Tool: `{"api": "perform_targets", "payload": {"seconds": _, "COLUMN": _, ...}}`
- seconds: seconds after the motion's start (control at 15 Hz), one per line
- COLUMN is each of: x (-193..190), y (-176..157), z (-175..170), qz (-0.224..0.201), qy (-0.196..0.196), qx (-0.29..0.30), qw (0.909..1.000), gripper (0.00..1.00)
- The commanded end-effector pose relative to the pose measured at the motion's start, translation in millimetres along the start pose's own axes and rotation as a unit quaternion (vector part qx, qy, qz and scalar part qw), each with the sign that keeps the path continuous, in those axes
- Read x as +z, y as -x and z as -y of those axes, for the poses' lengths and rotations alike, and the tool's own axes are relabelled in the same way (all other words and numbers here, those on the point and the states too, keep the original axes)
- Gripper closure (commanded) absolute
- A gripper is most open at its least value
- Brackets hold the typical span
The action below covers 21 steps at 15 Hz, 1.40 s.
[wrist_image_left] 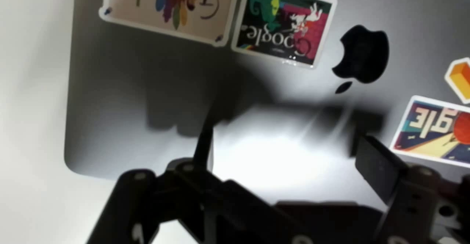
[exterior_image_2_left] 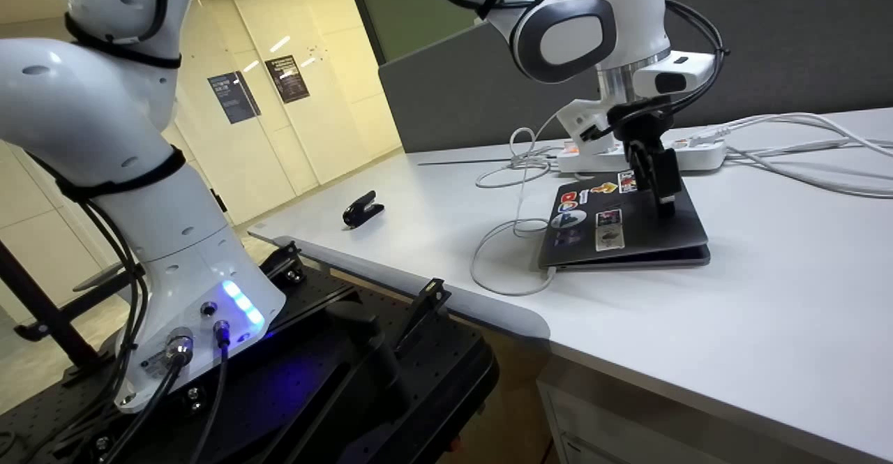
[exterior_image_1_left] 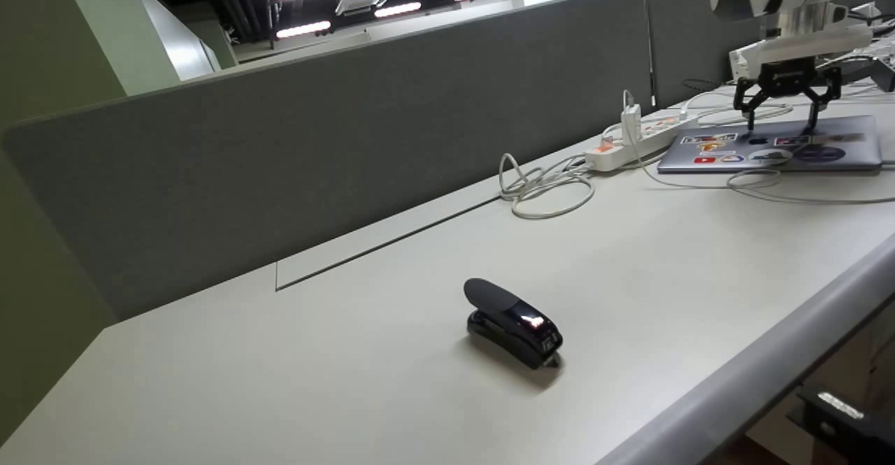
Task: Close the laptop
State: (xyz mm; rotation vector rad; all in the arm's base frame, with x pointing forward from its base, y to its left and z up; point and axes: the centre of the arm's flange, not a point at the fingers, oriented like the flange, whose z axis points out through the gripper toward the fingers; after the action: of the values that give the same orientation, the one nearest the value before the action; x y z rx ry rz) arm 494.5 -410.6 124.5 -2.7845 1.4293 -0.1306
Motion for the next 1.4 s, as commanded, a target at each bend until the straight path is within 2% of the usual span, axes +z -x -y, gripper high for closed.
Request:
{"api": "perform_targets", "payload": {"seconds": 0.0, "x": 8.2, "y": 6.1, "z": -2.3, "qz": -0.001, "qy": 0.018, "qx": 0.026, "qw": 0.9995, "gripper": 0.00}}
{"api": "perform_targets", "payload": {"seconds": 0.4, "x": 18.3, "y": 11.0, "z": -9.4, "qz": -0.017, "qy": 0.021, "qx": 0.048, "qw": 0.9985, "gripper": 0.00}}
{"api": "perform_targets", "payload": {"seconds": 0.73, "x": -16.2, "y": 31.2, "z": -12.2, "qz": -0.035, "qy": 0.016, "qx": 0.062, "qw": 0.9973, "gripper": 0.00}}
{"api": "perform_targets", "payload": {"seconds": 1.2, "x": -86.1, "y": 62.2, "z": -18.4, "qz": 0.003, "qy": 0.040, "qx": 0.048, "qw": 0.9980, "gripper": 0.00}}
{"api": "perform_targets", "payload": {"seconds": 1.27, "x": -91.4, "y": 60.5, "z": -17.0, "qz": 0.010, "qy": 0.042, "qx": 0.040, "qw": 0.9983, "gripper": 0.00}}
{"api": "perform_targets", "payload": {"seconds": 1.33, "x": -64.7, "y": 48.9, "z": -18.0, "qz": -0.001, "qy": 0.037, "qx": 0.034, "qw": 0.9987, "gripper": 0.00}}
